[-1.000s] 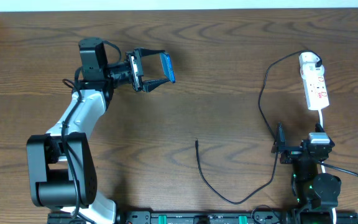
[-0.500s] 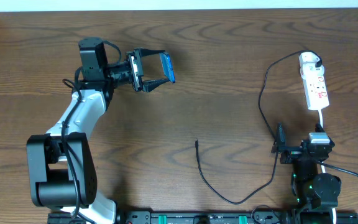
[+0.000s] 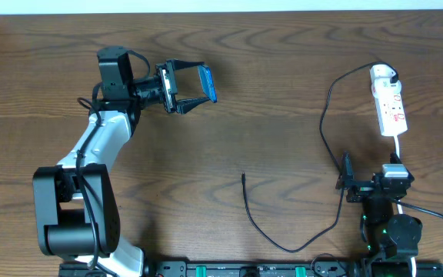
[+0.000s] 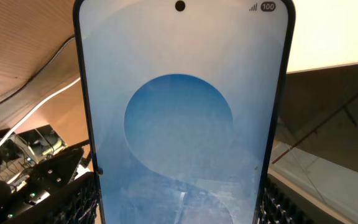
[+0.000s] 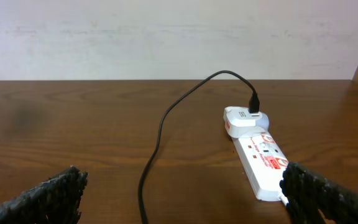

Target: Plug charger to phone and switch on socket

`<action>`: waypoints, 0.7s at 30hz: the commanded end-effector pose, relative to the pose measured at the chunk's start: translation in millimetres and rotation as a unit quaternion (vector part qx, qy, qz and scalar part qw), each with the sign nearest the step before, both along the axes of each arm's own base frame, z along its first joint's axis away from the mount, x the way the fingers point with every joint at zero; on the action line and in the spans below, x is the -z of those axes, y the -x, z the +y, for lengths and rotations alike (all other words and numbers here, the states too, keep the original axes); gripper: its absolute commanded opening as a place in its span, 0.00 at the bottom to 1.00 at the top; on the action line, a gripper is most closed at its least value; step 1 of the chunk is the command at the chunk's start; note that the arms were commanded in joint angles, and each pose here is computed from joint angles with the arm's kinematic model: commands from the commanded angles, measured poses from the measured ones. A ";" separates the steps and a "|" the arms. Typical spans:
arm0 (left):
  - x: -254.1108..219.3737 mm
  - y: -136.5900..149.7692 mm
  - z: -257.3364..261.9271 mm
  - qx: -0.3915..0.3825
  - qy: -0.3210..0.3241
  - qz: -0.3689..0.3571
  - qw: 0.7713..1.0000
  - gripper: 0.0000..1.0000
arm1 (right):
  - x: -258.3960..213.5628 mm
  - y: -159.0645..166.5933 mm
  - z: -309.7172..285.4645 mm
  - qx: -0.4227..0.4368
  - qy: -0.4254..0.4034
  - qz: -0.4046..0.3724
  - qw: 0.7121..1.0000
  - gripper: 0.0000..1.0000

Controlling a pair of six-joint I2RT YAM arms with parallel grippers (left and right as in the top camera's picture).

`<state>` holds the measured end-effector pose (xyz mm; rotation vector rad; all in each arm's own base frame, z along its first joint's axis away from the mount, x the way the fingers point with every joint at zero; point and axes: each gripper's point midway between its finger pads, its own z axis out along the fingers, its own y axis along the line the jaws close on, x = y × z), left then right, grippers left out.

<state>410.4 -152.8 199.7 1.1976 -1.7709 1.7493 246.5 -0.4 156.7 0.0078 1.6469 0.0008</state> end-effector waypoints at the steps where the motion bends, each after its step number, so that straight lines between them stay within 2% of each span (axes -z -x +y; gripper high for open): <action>1: -24.2 2.9 -0.8 0.018 0.009 -0.035 0.999 0.07 | -0.3 0.3 0.3 0.000 0.007 -0.001 1.000 0.99; 21: -24.2 2.8 -0.8 0.018 0.008 -0.037 0.999 0.07 | -0.7 0.3 -4.9 0.015 0.009 -0.002 1.000 0.99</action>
